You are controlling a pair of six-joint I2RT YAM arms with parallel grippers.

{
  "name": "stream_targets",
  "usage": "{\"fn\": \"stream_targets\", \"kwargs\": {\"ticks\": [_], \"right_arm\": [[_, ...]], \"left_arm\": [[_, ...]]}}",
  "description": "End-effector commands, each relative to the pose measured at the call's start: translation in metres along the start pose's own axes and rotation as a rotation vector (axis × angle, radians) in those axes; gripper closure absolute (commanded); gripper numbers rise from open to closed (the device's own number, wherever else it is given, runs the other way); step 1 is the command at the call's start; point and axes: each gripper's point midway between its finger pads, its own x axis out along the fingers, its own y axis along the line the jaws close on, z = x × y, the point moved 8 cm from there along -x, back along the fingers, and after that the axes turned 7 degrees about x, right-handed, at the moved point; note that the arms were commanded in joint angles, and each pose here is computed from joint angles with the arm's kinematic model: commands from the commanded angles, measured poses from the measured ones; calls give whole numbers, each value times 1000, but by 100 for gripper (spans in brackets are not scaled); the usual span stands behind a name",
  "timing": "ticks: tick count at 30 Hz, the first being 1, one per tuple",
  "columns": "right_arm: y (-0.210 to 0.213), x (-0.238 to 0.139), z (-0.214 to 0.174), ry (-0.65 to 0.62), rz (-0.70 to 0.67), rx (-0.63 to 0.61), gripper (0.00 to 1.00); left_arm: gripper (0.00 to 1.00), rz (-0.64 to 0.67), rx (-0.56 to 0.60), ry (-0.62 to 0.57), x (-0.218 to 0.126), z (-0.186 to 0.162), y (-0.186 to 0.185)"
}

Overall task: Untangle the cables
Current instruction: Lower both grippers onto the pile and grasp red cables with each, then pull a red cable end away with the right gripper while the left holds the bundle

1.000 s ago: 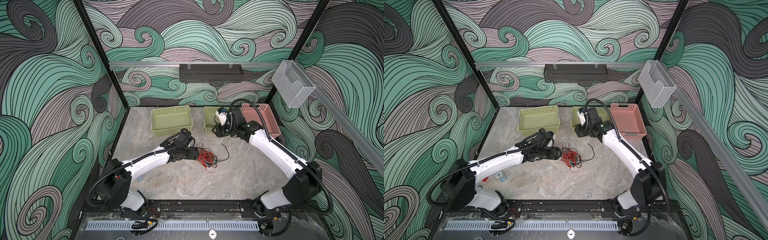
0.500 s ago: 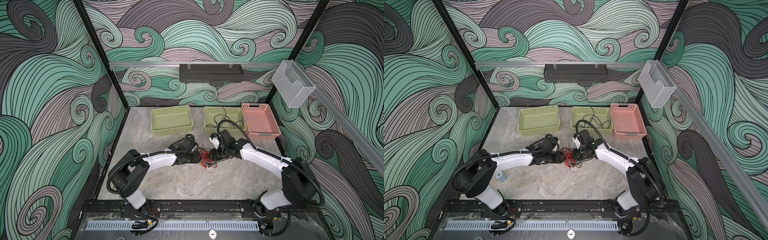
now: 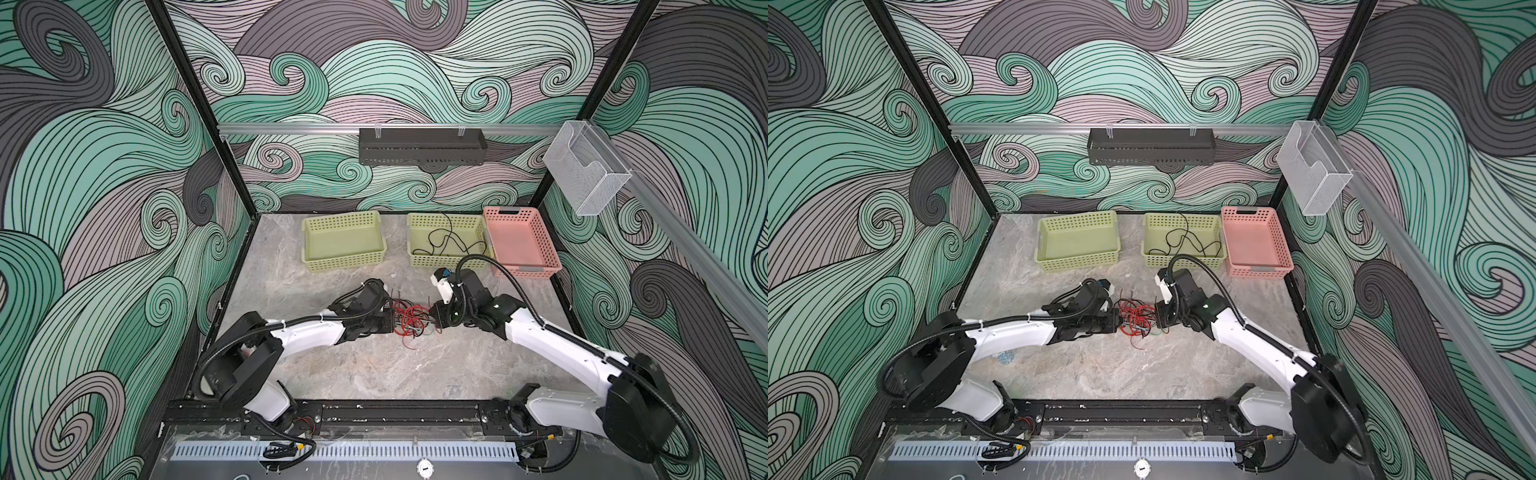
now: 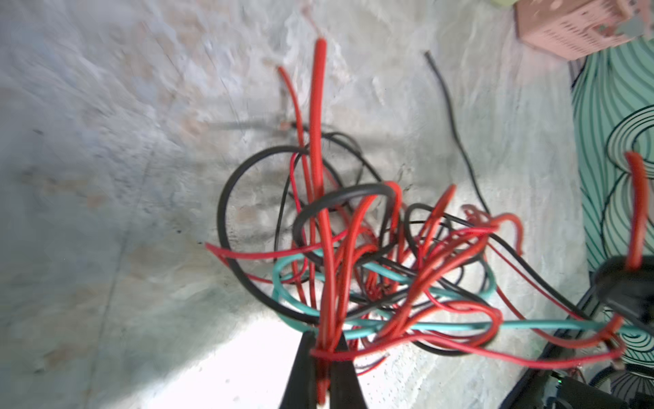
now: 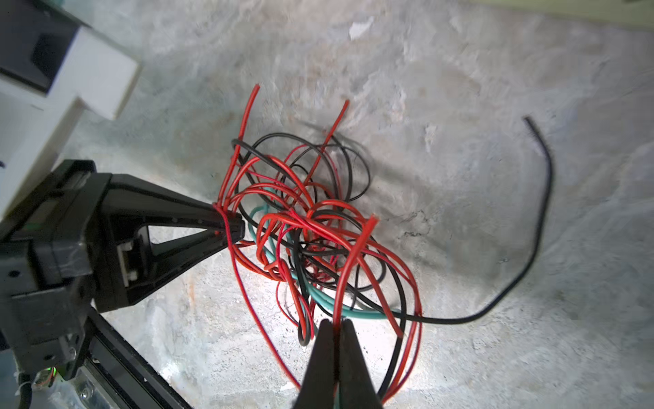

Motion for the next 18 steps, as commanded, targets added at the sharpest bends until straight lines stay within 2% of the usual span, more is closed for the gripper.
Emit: {"fn": "stream_targets", "kwargs": {"ticks": [1,10,18], "right_arm": [[-3,-21,1,-79,-46,6,100],[-11,-81,15,-342,-144,0,100],[-48,-70,14,-341,-182,188,100]], "left_arm": [[100,60,7,-77,-28,9,1],[100,181,37,-195,-97,8,15],[100,237,20,-240,-132,-6,30]]}}
